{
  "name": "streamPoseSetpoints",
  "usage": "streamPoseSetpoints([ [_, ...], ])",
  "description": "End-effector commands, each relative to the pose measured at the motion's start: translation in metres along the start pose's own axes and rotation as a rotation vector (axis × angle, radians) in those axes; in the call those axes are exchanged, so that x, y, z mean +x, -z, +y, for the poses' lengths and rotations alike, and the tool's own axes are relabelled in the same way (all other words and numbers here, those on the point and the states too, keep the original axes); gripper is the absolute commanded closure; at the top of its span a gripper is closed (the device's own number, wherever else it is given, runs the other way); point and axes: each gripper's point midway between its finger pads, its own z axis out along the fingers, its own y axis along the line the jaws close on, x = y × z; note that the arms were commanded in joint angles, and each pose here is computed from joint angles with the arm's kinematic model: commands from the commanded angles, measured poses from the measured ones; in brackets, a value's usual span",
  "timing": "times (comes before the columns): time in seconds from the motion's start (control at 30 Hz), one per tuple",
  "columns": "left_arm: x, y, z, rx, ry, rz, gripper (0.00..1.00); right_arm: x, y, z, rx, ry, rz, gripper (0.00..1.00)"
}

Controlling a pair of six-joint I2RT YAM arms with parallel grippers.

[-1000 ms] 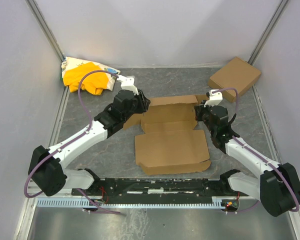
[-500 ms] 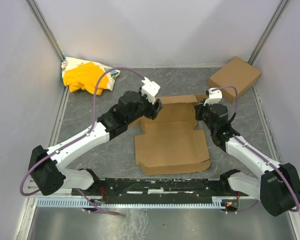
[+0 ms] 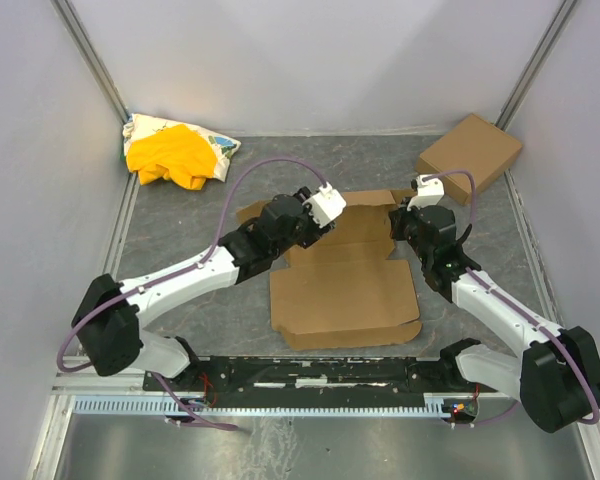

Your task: Fold the paper box

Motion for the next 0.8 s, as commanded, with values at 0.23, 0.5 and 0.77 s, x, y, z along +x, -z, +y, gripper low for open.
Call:
streamPoseSetpoints([
  [0.23, -0.002, -0.017, 0.007, -0.15, -0.166, -0.024, 0.4, -0.013, 0.003, 0.009, -0.038, 0.022, 0.0, 0.97],
  [0.5, 0.001, -0.017, 0.019, -0.257, -0.208, -0.04, 0.59, -0.014, 0.006, 0.011, -0.047, 0.017, 0.008, 0.93],
  [0.77, 0.003, -0.013, 0.029, -0.339, -0.261, -0.044, 0.92, -0.014, 0.009, 0.014, -0.056, 0.013, 0.048, 0.79],
])
